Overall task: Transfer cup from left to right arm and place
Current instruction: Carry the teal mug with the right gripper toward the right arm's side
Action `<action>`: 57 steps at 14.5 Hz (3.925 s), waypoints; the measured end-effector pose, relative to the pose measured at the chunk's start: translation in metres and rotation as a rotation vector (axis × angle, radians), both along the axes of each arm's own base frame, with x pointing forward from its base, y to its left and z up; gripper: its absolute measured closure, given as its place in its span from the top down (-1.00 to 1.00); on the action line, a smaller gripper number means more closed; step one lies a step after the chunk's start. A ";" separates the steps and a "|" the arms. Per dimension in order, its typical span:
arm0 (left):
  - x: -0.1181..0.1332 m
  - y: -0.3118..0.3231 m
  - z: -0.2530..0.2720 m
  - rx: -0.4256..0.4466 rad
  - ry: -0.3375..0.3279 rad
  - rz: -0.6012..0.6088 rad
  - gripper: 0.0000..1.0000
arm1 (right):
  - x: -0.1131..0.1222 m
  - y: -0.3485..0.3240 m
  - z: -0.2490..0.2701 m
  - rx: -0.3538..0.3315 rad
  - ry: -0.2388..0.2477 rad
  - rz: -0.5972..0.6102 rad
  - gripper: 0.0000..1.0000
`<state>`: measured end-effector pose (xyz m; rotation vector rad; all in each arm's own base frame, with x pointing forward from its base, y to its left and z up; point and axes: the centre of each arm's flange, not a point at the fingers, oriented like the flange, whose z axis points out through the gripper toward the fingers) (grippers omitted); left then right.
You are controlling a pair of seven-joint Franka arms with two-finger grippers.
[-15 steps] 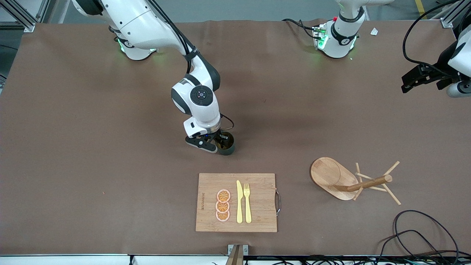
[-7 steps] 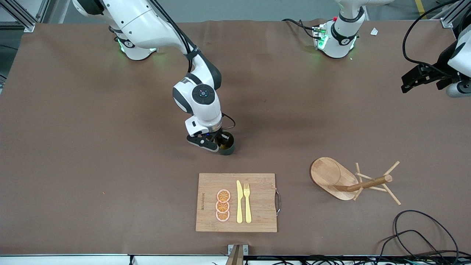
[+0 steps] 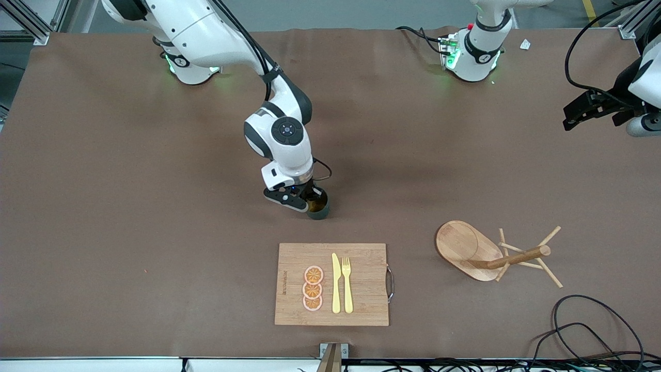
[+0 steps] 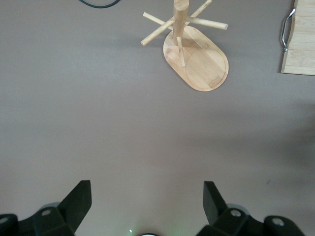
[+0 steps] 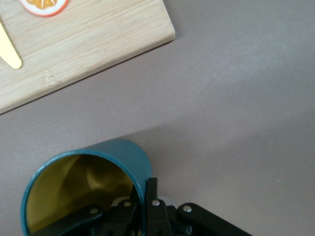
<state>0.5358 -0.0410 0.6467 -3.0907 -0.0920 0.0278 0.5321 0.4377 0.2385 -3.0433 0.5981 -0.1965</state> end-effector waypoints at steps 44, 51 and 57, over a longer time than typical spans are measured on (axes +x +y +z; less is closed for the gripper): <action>-0.001 -0.021 -0.002 0.001 0.003 -0.036 1.00 | -0.002 -0.487 0.084 -0.134 0.087 1.350 -0.92; -0.001 -0.021 -0.002 0.001 0.003 -0.036 1.00 | 0.001 -0.523 0.030 -0.078 0.018 1.449 -0.92; -0.001 -0.021 -0.002 0.001 0.003 -0.036 1.00 | -0.001 -0.553 0.019 -0.052 0.003 1.429 -0.92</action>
